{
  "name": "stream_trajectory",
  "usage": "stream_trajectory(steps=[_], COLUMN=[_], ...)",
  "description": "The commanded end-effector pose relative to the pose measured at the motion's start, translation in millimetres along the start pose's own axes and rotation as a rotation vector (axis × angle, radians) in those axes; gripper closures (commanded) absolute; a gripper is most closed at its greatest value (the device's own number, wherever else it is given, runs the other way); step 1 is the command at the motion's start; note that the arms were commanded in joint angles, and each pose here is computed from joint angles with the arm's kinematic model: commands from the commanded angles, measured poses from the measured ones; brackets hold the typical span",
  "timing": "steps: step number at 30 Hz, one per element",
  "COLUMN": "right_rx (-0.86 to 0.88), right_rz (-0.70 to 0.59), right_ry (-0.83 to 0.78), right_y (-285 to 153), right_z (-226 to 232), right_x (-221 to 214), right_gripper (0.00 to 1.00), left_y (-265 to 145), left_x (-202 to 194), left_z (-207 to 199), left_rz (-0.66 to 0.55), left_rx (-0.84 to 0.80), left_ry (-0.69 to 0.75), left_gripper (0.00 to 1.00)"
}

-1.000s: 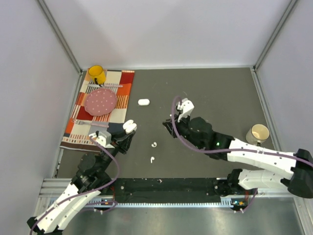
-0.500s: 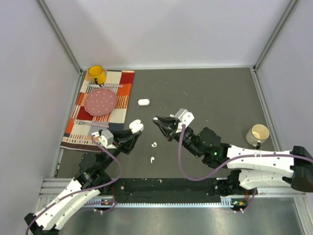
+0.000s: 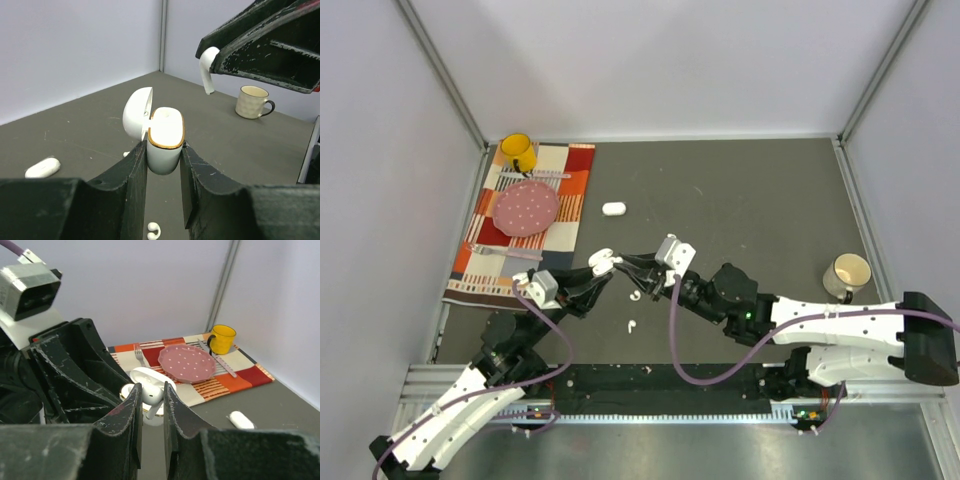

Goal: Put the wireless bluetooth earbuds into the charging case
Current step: Place the earbud in the charging case.

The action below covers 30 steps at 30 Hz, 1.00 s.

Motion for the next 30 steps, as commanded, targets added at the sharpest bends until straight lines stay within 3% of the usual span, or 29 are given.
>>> stream_trajectory(steps=[1,30], right_rx=[0.083,-0.047], right_rz=[-0.092,-0.097], right_ry=[0.007,0.003], right_y=[10.1,24.0], right_z=[15.6,2.4], right_x=[30.9,18.5], right_gripper=[1.0,1.0], left_y=[3.1,0.3], left_x=[21.4,23.3], left_z=[0.0,-1.8], left_rz=[-0.052,-0.069], left_rx=[-0.018,-0.025], left_ry=[0.034,0.024], left_gripper=[1.0,1.0])
Point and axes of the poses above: each gripper's point midway between its finger pads, its own y axis out along the fingers, its own z axis along the line the jaws close on, x = y × z, the point moved 5 cm from there along -y, back along the fingers, and after that the axes turned 8 degrees about y, right-handed, at the moved point
